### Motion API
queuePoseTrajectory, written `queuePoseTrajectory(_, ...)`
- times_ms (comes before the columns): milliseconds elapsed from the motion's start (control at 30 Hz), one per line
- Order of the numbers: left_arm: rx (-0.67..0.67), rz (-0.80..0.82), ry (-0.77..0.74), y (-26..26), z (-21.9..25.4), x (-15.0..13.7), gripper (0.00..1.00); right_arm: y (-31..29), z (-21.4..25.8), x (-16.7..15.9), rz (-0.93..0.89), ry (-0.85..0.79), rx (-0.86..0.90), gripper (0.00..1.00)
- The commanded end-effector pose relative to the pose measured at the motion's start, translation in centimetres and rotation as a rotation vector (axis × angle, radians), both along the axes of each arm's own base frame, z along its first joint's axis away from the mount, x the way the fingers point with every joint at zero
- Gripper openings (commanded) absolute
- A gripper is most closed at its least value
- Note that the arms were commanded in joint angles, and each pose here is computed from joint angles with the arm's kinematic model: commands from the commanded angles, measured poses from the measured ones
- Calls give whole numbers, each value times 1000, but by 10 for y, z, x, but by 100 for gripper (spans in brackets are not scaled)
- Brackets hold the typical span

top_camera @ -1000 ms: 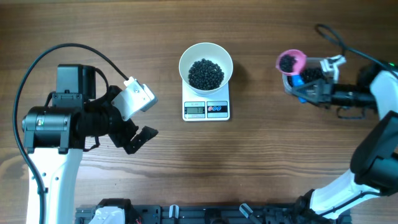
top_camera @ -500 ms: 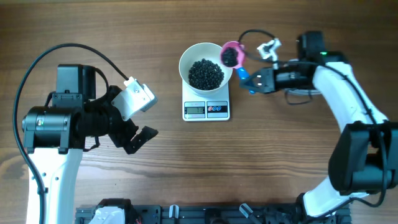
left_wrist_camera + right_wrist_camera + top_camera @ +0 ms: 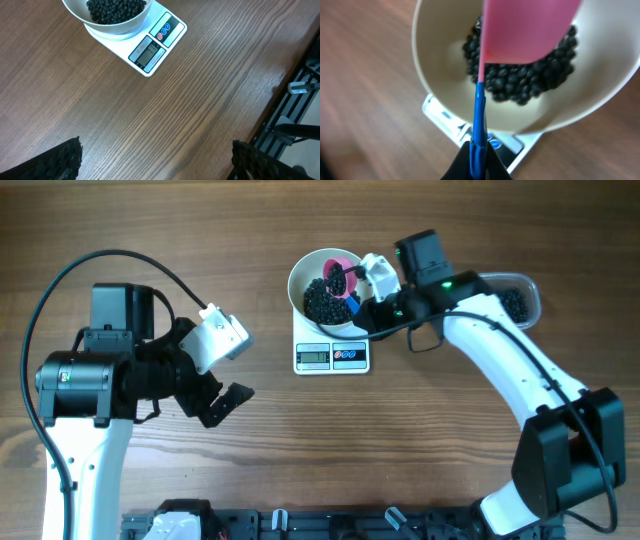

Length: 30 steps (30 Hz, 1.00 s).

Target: Scoop item into bowl and weigh 150g on scale

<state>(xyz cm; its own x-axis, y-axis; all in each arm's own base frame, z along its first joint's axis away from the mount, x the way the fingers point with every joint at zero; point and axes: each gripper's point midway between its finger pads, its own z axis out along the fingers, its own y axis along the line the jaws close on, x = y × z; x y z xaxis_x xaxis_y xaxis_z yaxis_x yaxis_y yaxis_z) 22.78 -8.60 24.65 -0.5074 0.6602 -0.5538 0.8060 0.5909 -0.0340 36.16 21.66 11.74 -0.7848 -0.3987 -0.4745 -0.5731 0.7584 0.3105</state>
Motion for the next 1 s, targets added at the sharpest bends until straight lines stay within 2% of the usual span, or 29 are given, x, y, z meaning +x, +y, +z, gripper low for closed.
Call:
queuePoseTrajectory(0,-4,-8,-36,1,8,2,100,-14,9,21,-79,-150,-174,5)
queuePoseTrajectory(333,-4,-8,-36,1,8,2,100,-16,9,25,-80,-221,-271,4)
queuePoseTrajectory(567,-4,-8,-36,1,8,2,100,-14,14,29,-82,-238,-265,4)
queuePoseTrajectory(733,-4,-8,-36,1,8,2,100,-6,37,32,-76,-285,-239,4)
queuePoseTrajectory(867,-4,-8,-36,1,8,2,100,-10,28,17,-28,-260,-328,4)
queuePoseTrajectory(967,-4,-8,-36,1,8,2,100,-20,40,16,-43,-296,-397,4)
